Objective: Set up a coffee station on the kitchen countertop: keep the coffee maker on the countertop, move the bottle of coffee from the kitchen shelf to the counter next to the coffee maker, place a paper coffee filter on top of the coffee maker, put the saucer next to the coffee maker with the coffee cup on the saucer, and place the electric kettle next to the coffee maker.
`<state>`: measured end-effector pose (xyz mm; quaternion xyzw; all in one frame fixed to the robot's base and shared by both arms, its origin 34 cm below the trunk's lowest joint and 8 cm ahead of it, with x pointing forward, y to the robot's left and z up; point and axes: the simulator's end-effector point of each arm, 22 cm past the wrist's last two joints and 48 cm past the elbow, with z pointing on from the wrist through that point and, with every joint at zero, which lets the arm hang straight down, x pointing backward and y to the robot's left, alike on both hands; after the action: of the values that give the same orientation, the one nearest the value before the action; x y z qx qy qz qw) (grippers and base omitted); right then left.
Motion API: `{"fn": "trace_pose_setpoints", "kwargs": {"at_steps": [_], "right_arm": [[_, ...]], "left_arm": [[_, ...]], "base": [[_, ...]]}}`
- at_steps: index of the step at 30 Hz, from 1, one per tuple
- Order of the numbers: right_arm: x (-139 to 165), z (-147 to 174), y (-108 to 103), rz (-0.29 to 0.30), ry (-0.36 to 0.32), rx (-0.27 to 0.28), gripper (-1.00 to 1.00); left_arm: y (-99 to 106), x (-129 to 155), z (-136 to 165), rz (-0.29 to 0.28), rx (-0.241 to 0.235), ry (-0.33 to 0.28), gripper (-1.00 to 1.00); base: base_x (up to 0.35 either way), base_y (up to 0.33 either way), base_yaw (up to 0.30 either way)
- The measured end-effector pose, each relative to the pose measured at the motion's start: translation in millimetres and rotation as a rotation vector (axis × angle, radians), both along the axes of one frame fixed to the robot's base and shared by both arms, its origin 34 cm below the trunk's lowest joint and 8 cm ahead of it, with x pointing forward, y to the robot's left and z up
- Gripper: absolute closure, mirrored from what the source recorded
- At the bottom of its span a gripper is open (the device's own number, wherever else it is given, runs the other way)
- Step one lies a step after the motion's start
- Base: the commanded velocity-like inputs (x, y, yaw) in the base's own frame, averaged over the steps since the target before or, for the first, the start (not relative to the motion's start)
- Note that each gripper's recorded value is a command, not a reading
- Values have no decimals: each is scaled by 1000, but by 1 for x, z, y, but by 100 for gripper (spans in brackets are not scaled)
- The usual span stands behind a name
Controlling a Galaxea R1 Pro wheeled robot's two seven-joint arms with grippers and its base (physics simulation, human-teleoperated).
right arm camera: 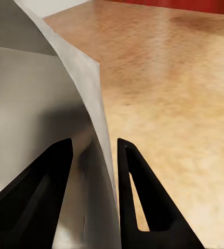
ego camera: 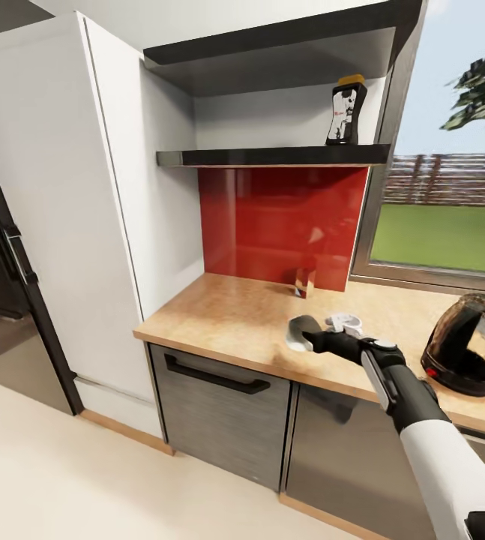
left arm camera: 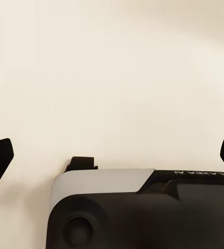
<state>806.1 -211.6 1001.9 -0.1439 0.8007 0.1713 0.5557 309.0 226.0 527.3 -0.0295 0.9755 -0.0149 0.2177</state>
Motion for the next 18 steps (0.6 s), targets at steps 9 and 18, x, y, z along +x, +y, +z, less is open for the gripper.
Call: {"fn": "trace_pose_setpoints", "kwargs": {"at_steps": [9,18], "right_arm": [[-13,2,2,-1,35,-1,100],[-15,2,2,0,36,0,100]], "left_arm": [[-1,2,1,0,-1,-4,-100],[-1,2,1,0,-2,-5,-100]], "base": [[0,0,-171],[0,0,-62]]}}
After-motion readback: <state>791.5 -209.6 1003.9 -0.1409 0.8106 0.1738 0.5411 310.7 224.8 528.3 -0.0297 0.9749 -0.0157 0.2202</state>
